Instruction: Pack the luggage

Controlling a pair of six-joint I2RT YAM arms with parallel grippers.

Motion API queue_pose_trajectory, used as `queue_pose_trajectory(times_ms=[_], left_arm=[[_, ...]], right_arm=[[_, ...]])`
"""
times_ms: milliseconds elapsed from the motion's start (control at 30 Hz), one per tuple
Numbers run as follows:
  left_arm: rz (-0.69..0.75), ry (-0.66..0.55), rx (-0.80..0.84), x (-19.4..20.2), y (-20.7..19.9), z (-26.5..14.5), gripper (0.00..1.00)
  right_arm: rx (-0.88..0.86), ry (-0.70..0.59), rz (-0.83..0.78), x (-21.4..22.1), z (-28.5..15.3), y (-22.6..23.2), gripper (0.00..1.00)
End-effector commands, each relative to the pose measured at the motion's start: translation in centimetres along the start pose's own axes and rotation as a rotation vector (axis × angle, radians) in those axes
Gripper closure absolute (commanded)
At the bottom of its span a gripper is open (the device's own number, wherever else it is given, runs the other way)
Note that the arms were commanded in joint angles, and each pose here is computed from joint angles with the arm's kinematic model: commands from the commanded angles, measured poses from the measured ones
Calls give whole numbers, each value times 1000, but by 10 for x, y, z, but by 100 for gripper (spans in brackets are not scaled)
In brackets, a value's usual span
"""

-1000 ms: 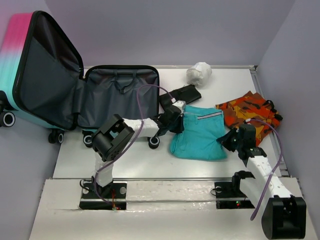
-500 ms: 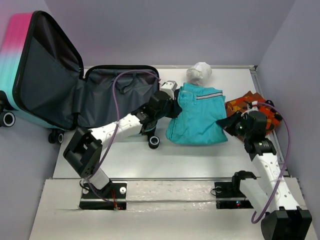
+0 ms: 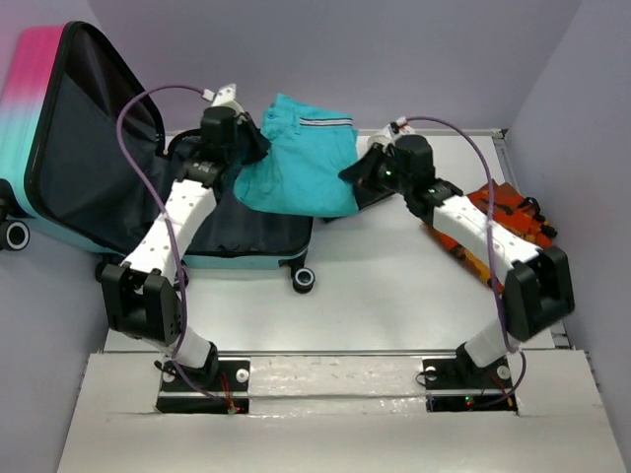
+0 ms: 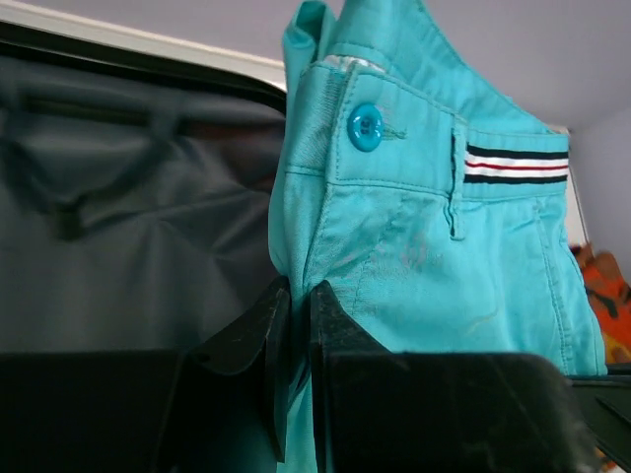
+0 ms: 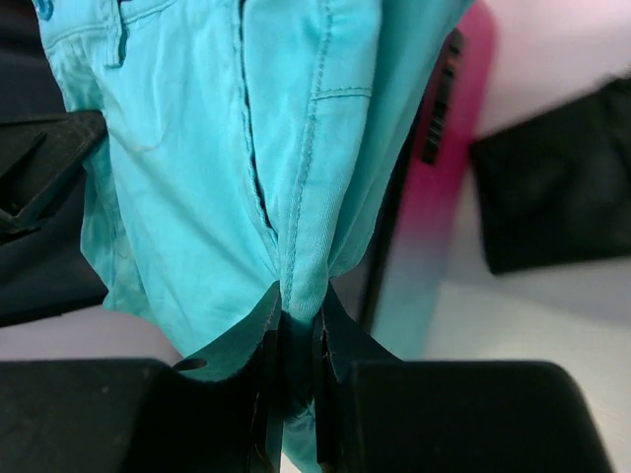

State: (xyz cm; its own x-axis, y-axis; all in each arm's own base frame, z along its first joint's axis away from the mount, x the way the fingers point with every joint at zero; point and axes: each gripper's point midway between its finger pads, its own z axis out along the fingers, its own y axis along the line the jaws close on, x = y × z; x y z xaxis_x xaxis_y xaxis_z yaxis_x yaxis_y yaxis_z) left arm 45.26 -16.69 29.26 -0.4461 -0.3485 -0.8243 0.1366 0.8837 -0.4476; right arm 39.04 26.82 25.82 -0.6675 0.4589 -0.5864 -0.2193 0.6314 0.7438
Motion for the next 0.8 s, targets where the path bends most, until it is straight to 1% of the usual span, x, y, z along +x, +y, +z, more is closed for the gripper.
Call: queue_pose_trajectory(times_ms=[0,33,67,100,133,167,200,233,300,367,400,433,467,500,533,567,600,633,733,767], left_arm=[[0,-137,-145,-70,58,-19,94],[-1,-143,-170,-74,70,-19,94],[-15,-146,-241,-77,98,-21,94],[-19,-140,-271,-75,112,-22,94],[-31,-132,-311,-71,134,-22,94],[-29,-120,-329,-66,141,-20,94],[-26,-132,-384,-65,156,-23,94],[-22,-148,-455,-61,179,-26,94],[-23,-133,-511,-51,200,-24,94],[-31,-74,-566,-32,221,-16,94],[-29,-58,-587,-26,229,-13,88],[-23,-40,-608,-20,235,-11,48],[-15,2,-654,-7,247,-9,25],[-16,11,-685,-4,253,-10,6],[-20,7,-707,-2,257,-11,1],[-22,-19,-712,-8,254,-15,1],[-24,-41,-703,-14,250,-18,1],[-19,-89,-676,-30,236,-25,1],[3,-166,-624,-55,205,-35,1],[26,-200,-560,-65,174,-38,1]], right_arm=[[-156,-25,-35,-17,52,67,93],[-159,-2,-35,-10,63,71,93],[-162,18,-39,-4,74,75,93],[-169,44,-51,7,93,82,93],[-157,69,-53,16,102,81,93],[-155,94,-52,25,110,82,93],[-166,117,-60,38,118,89,93],[-153,137,-60,46,133,86,93],[-150,175,-65,66,148,89,93],[-113,205,-63,80,167,78,93],[-97,217,-64,84,173,72,93],[-72,234,-61,90,177,64,87],[-51,251,-62,98,184,52,78],[-32,259,-61,103,187,46,63],[-6,263,-74,105,188,38,22],[7,273,-81,109,190,32,11],[12,275,-91,108,190,32,4],[22,271,-110,107,189,30,0],[-2,237,-148,92,180,44,0],[-6,220,-158,86,177,49,0]])
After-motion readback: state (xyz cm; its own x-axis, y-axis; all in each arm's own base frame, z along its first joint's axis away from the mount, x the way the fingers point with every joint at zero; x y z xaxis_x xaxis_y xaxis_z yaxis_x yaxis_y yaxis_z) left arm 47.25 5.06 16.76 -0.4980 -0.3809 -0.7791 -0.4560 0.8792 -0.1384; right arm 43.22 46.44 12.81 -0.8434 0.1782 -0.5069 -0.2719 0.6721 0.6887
